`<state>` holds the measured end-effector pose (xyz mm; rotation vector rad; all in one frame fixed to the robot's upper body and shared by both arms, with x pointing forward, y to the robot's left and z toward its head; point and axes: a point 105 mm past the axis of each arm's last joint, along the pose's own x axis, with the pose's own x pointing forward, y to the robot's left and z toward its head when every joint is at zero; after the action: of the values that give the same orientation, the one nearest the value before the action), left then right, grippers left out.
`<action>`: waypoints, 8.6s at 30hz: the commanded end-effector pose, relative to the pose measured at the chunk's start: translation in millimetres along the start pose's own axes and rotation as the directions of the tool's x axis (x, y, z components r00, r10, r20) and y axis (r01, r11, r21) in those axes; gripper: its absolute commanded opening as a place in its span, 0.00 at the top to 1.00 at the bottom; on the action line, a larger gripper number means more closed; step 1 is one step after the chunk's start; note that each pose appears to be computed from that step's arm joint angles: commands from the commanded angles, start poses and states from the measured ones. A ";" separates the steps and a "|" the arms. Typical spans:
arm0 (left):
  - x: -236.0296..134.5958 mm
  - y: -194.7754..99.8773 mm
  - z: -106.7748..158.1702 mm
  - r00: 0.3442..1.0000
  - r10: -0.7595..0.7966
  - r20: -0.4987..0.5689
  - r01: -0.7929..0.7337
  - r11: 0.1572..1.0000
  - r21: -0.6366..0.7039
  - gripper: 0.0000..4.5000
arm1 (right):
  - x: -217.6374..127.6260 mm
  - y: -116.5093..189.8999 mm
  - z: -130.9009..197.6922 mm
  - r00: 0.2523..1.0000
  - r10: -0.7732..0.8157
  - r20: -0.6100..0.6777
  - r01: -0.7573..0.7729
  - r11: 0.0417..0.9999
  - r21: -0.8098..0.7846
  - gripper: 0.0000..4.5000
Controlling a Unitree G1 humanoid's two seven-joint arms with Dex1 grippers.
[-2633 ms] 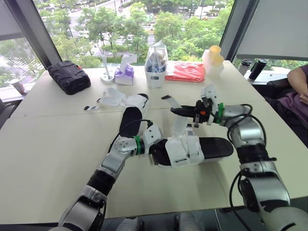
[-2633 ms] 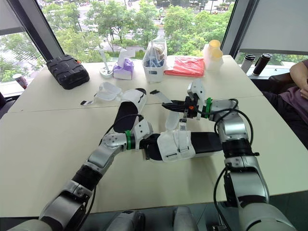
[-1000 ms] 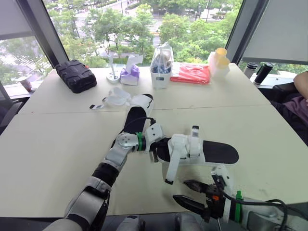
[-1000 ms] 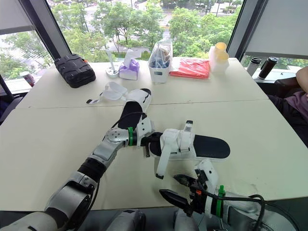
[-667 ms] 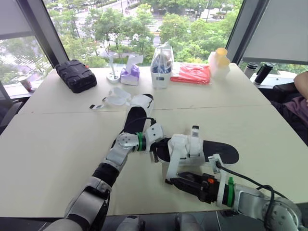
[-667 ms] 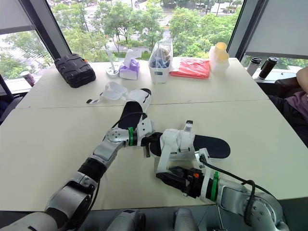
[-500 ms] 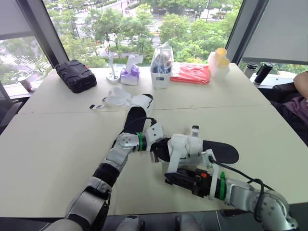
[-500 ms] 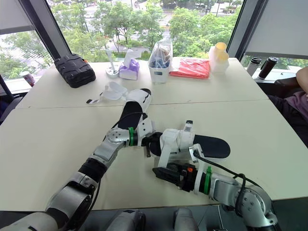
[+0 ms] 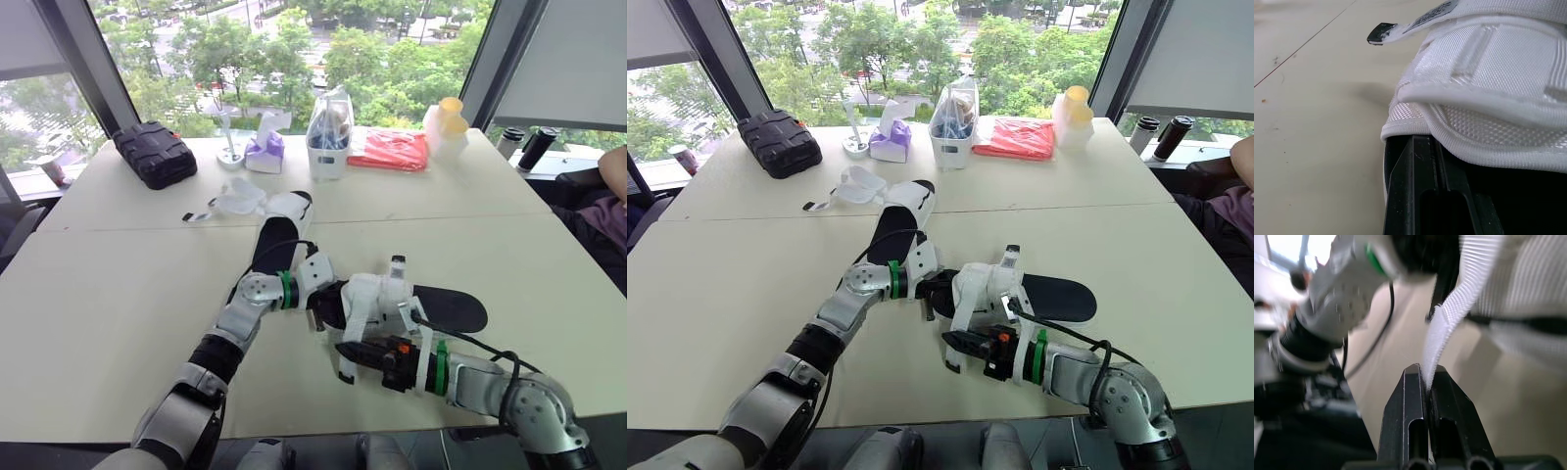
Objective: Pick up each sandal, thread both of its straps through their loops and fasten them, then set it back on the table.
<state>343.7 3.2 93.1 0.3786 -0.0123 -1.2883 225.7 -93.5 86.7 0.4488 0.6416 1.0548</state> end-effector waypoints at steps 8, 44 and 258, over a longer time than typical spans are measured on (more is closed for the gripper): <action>6.8 -9.7 -7.4 0.999 -0.034 -0.024 0.034 0.999 -0.003 1.00 | -23.0 30.8 73.8 0.973 0.158 -0.167 -0.205 0.925 -0.320 0.99; 4.6 -9.8 -8.6 1.000 0.000 -0.026 0.000 1.000 -0.006 1.00 | -4.4 -20.3 91.2 0.979 0.124 -0.162 -0.162 0.956 -0.246 0.99; 22.2 -20.5 -8.1 0.999 -0.052 0.005 0.053 0.998 -0.028 1.00 | -37.7 3.9 67.7 0.906 0.038 0.421 -0.093 0.989 0.111 0.99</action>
<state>337.4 -19.0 85.8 0.3400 -0.0273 -1.3294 250.7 -123.2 135.6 0.7814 0.3848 0.9573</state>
